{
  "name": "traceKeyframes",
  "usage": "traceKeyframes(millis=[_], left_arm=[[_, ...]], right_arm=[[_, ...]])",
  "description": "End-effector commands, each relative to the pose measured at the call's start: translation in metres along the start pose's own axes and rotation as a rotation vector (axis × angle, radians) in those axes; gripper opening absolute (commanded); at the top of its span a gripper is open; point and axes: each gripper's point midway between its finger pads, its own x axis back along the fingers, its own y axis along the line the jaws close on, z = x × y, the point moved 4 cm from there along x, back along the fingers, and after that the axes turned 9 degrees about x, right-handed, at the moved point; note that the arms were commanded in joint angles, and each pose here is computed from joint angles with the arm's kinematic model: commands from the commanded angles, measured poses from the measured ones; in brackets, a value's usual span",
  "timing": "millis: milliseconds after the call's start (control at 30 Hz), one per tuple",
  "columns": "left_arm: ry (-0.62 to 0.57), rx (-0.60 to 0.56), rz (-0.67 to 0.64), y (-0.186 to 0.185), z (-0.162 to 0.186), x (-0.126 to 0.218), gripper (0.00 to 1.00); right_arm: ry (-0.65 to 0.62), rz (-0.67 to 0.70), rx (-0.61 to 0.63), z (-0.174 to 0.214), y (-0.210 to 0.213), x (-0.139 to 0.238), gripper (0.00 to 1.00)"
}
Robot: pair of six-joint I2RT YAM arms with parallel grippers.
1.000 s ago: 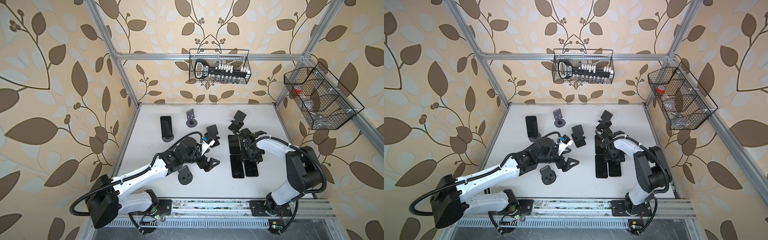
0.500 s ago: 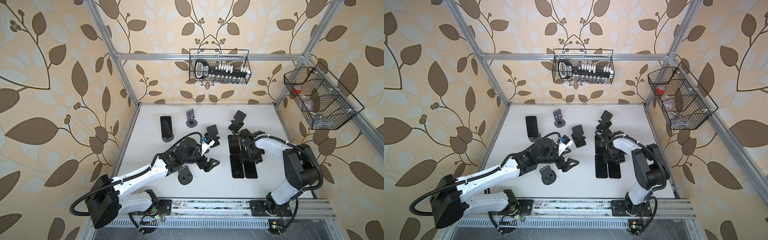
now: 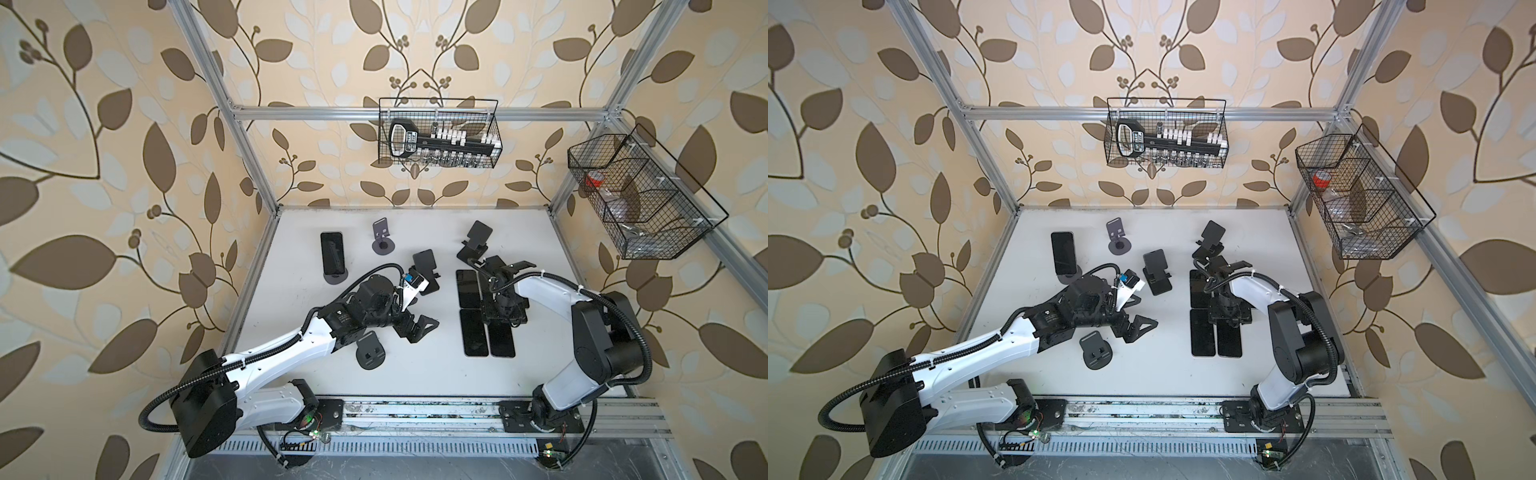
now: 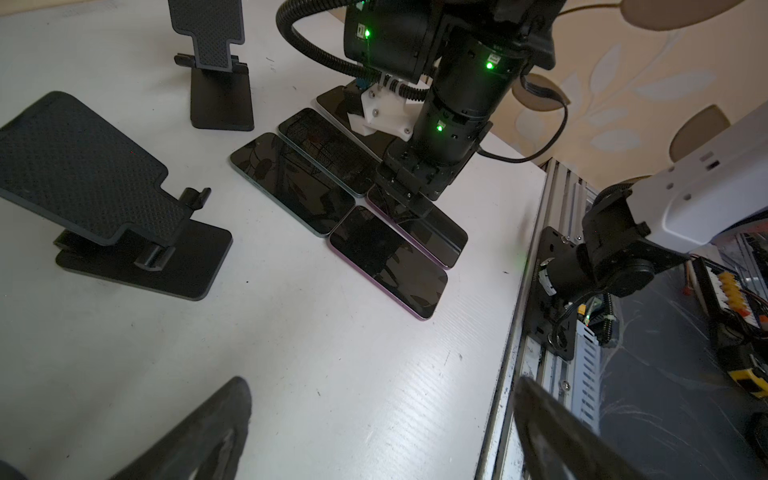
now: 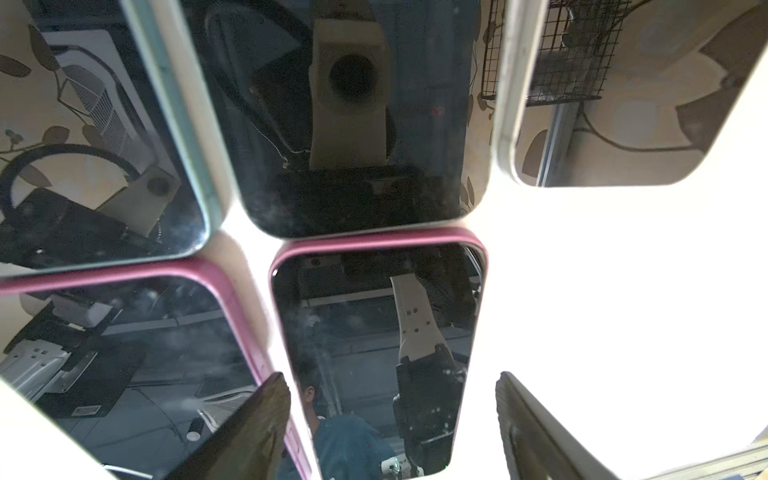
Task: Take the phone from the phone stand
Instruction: 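Lower the purple-edged phone beside the other purple-edged phone with the right gripper, then open and raise the right gripper while left arm swings toward the standing phone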
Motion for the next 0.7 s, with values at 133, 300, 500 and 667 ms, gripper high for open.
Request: traceKeyframes(millis=[133,300,500,667], left_arm=[[-0.142,-0.023,-0.113,0.004,-0.025,0.021,0.98],[-0.181,-0.011,-0.229,0.012,-0.039,0.035,0.98],[-0.263,0.006,-0.329,0.016,-0.052,0.062,0.98],[-0.325,0.011,-0.474,0.026,-0.056,0.090,0.99]], right_arm=[[-0.115,-0.014,-0.024,-0.014,-0.006,0.037,0.77],[-0.238,-0.036,-0.021,-0.034,-0.002,0.070,0.76],[-0.438,0.037,0.083,-0.056,0.018,0.122,0.75],[-0.631,0.047,0.121,-0.073,0.047,0.164,0.73]])
